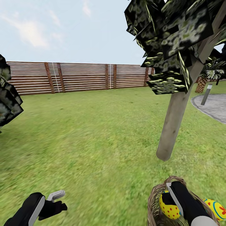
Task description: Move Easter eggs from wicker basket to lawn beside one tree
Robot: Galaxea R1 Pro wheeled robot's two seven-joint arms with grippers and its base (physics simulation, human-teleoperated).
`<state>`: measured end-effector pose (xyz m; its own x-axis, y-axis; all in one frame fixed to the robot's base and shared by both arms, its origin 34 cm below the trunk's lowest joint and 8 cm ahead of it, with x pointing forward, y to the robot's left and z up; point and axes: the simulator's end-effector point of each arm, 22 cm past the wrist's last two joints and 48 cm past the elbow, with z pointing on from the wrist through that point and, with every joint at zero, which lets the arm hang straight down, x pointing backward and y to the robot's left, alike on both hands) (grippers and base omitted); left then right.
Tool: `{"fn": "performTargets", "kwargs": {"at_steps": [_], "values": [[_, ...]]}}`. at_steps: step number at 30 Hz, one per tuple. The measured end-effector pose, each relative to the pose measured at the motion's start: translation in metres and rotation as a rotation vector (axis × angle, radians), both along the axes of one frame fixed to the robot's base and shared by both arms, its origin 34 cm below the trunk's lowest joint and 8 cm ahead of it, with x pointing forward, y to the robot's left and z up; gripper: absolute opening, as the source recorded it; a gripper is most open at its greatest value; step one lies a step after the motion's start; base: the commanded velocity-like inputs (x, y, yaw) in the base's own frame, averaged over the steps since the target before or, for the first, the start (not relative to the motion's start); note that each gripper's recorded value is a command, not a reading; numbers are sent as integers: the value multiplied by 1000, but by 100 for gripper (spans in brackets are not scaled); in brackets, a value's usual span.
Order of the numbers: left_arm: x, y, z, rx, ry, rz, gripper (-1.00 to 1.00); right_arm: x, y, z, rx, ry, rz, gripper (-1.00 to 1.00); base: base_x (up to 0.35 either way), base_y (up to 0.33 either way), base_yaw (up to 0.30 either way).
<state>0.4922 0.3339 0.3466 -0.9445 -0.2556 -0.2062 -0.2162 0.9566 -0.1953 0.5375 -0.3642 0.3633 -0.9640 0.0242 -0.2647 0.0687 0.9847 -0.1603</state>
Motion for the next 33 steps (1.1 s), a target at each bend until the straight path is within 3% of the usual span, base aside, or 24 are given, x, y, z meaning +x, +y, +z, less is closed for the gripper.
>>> {"fn": "performTargets", "kwargs": {"at_steps": [33], "values": [[16, -2, 64, -5, -1, -1, 100, 15, 1, 64, -1, 2, 2, -100, 0, 0, 0]]}}
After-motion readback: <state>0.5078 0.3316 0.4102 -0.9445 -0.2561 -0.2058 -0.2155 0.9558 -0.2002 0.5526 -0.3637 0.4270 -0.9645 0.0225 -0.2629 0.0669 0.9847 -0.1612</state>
